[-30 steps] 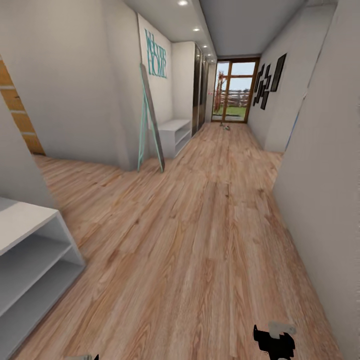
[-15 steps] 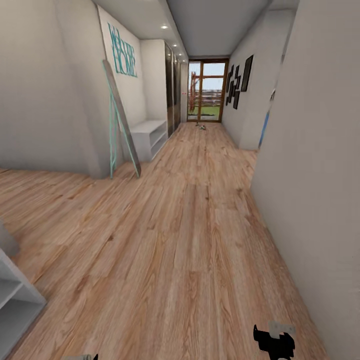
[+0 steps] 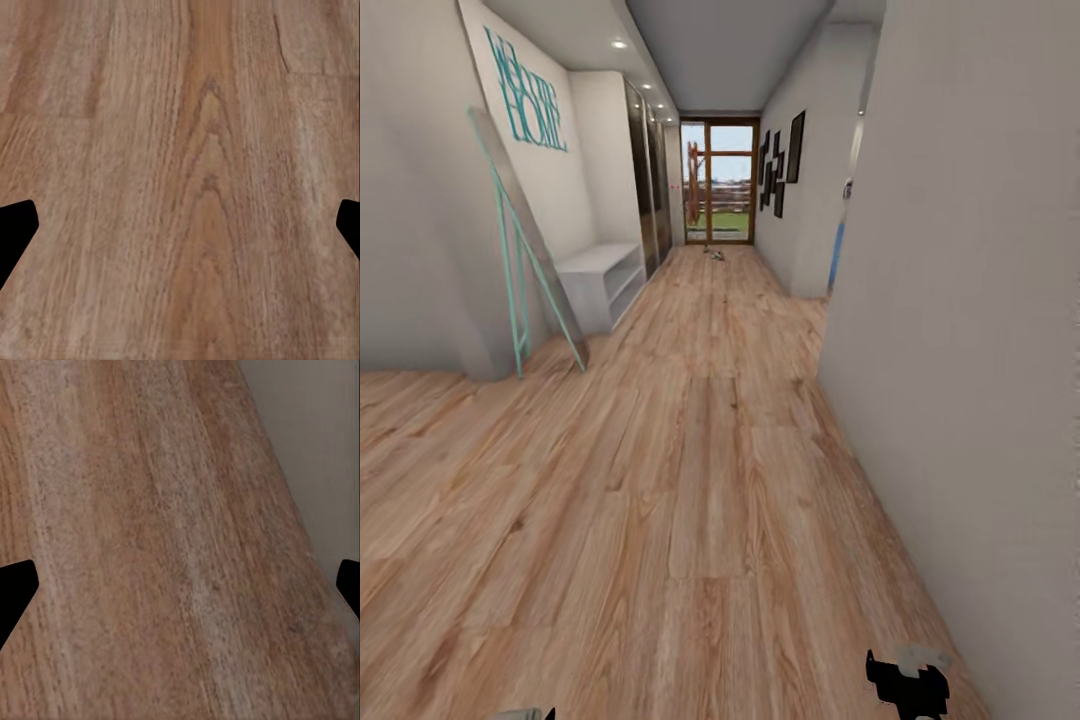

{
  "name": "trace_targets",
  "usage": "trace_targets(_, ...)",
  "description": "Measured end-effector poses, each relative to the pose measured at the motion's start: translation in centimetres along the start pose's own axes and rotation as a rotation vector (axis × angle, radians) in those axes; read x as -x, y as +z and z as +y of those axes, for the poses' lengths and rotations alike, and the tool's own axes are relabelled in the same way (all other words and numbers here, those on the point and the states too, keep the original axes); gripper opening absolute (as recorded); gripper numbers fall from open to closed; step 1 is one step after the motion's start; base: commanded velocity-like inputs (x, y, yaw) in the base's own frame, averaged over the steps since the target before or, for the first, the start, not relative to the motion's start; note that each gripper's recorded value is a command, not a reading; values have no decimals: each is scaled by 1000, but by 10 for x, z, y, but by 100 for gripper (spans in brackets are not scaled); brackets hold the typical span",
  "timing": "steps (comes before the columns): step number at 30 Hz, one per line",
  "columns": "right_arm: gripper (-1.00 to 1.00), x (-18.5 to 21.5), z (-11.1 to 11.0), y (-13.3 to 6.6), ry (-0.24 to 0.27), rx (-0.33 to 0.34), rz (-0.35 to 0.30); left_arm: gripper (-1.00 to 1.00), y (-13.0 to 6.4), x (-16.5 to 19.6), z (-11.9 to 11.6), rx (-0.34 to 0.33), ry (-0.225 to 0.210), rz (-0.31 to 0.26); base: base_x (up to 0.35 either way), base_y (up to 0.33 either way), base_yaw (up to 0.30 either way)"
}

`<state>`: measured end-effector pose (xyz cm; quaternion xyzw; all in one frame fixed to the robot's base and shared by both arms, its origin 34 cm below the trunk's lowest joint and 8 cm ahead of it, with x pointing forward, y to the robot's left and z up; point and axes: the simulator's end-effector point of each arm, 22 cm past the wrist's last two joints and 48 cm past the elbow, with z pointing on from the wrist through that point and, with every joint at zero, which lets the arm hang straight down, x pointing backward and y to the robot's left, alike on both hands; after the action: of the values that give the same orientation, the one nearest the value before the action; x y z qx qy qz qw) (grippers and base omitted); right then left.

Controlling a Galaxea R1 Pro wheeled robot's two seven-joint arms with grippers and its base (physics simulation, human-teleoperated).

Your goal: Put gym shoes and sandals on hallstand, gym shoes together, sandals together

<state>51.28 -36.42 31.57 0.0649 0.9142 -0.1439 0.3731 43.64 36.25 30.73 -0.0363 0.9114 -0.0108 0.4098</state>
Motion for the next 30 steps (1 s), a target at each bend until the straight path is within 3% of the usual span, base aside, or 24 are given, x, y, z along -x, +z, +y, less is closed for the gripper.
trace_targets(15, 100, -1, 11, -2, 4, 14, 1, 100, -1, 0, 15, 69, -4, -1, 338, -3, -278)
trace_targets(30, 100, 0, 11, -2, -3, 18, 0, 100, -1, 0, 17, 79, -3, -1, 338, 0, -21)
